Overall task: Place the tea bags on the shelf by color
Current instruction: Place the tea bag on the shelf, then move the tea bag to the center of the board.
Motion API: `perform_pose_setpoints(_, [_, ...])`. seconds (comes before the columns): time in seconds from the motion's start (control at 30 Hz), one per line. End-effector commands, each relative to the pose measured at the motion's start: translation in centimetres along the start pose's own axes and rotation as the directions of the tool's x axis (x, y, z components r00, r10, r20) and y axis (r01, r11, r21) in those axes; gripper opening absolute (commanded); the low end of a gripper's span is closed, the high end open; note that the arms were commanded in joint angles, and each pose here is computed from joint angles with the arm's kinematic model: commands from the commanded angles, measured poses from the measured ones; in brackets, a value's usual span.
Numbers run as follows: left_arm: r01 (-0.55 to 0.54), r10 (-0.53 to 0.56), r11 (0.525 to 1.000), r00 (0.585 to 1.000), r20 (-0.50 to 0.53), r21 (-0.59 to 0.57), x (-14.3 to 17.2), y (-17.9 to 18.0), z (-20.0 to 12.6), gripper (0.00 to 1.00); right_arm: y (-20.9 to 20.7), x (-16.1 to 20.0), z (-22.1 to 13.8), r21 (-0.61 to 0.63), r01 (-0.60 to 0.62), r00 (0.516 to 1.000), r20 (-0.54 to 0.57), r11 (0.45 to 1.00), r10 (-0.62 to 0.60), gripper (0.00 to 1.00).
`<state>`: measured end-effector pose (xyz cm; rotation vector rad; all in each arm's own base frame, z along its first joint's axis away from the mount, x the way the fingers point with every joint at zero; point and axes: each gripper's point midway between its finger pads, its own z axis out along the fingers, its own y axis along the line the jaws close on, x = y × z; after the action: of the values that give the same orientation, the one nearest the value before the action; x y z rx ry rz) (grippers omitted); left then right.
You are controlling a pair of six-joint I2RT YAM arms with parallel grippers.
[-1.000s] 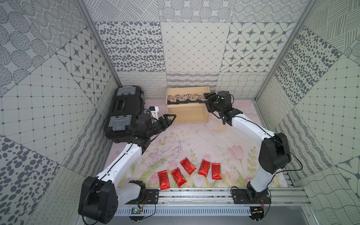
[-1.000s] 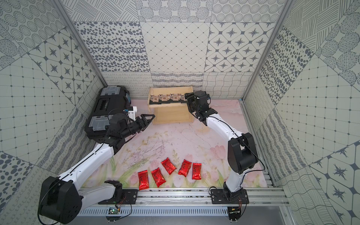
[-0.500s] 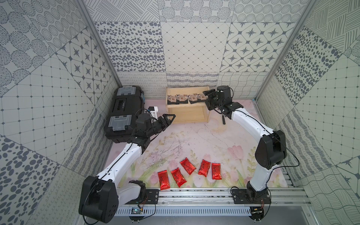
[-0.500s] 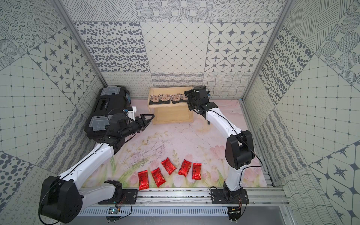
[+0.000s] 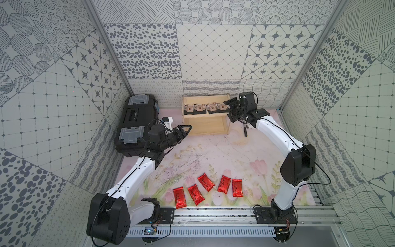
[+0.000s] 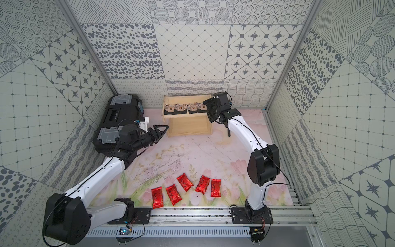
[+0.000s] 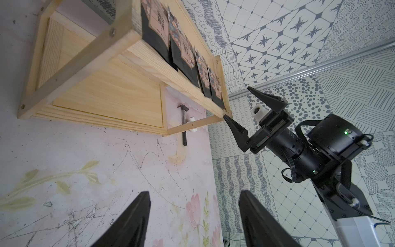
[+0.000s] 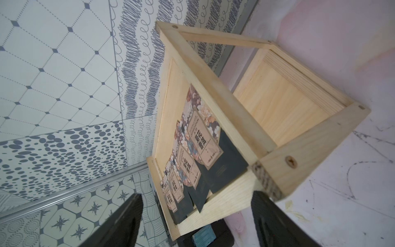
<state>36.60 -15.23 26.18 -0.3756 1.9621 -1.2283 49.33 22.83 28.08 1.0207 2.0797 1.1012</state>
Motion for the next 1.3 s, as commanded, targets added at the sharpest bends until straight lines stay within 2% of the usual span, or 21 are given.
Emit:
perform_pose_setpoints(0.0, [-0.017, 0.017, 0.999, 1.000, -0.008, -0.039, -0.2, 0.2, -0.1, 0.69, 4.1, 0.4, -4.1, -0.121, 0.253, 0.965, 0.098, 0.960, -0.242, 0.85])
perform_pose_setpoints(0.03, [-0.005, 0.004, 0.998, 1.000, -0.018, -0.059, 0.0, 0.7, -0.1, 0.69, 5.2, 1.1, -5.2, -0.162, 0.340, 0.938, 0.129, 0.926, -0.322, 0.85])
perform_pose_setpoints(0.07, [0.004, -0.007, 0.997, 1.000, -0.031, -0.078, 0.4, 1.2, -0.2, 0.69, 4.5, 2.2, -5.5, -0.161, 0.447, 0.893, 0.136, 0.880, -0.429, 0.85])
perform_pose_setpoints(0.1, [0.011, -0.015, 0.996, 0.999, -0.042, -0.092, 0.8, 1.6, -0.2, 0.69, 6.1, 3.1, -7.0, -0.217, 0.547, 0.836, 0.190, 0.809, -0.514, 0.85])
perform_pose_setpoints(0.17, [0.020, -0.029, 0.992, 0.997, -0.072, -0.122, 1.7, 2.5, -0.4, 0.68, 5.2, 6.2, -8.0, -0.248, 0.690, 0.724, 0.214, 0.680, -0.656, 0.82])
perform_pose_setpoints(0.27, [0.037, -0.058, 0.981, 0.993, -0.102, -0.192, 3.2, 4.5, -0.9, 0.67, 1.6, 10.6, -8.1, -0.187, 0.846, 0.530, 0.200, 0.499, -0.824, 0.81])
perform_pose_setpoints(0.3, [0.048, -0.074, 0.972, 0.992, -0.107, -0.229, 3.8, 5.6, -1.3, 0.67, -0.3, 12.9, -7.9, -0.168, 0.899, 0.432, 0.174, 0.405, -0.885, 0.80])
perform_pose_setpoints(0.43, [0.061, -0.099, 0.943, 0.990, -0.103, -0.328, 5.4, 8.2, -2.8, 0.67, -5.8, 20.5, -7.3, -0.214, 0.965, 0.175, 0.101, 0.150, -0.979, 0.79])
perform_pose_setpoints(0.5, [0.069, -0.113, 0.925, 0.989, -0.099, -0.374, 6.1, 9.6, -3.5, 0.67, -8.7, 23.6, -6.9, -0.237, 0.971, 0.056, 0.053, 0.042, -0.997, 0.78])
perform_pose_setpoints(0.57, [0.071, -0.122, 0.914, 0.987, -0.105, -0.398, 6.8, 10.4, -3.9, 0.67, -12.2, 25.9, -6.4, -0.262, 0.964, -0.047, -0.021, -0.040, -0.999, 0.78])
perform_pose_setpoints(0.63, [0.077, -0.139, 0.905, 0.983, -0.120, -0.419, 7.6, 11.3, -4.2, 0.67, -15.1, 27.5, -6.4, -0.296, 0.951, -0.118, -0.097, -0.084, -0.988, 0.79])
perform_pose_setpoints(0.77, [0.088, -0.178, 0.891, 0.970, -0.164, -0.445, 9.5, 12.7, -4.0, 0.67, -19.6, 29.1, -7.3, -0.349, 0.931, -0.186, -0.204, -0.106, -0.961, 0.79])
perform_pose_setpoints(1.0, [0.076, -0.204, 0.892, 0.947, -0.248, -0.445, 12.2, 13.7, -2.8, 0.67, -24.1, 30.3, -8.6, -0.379, 0.924, -0.183, -0.304, -0.058, -0.935, 0.86])
perform_pose_setpoints(1.27, [0.080, -0.226, 0.915, 0.913, -0.340, -0.395, 14.4, 14.0, -1.0, 0.65, -27.3, 30.5, -8.5, -0.368, 0.929, -0.184, -0.367, -0.040, -0.912, 0.88])
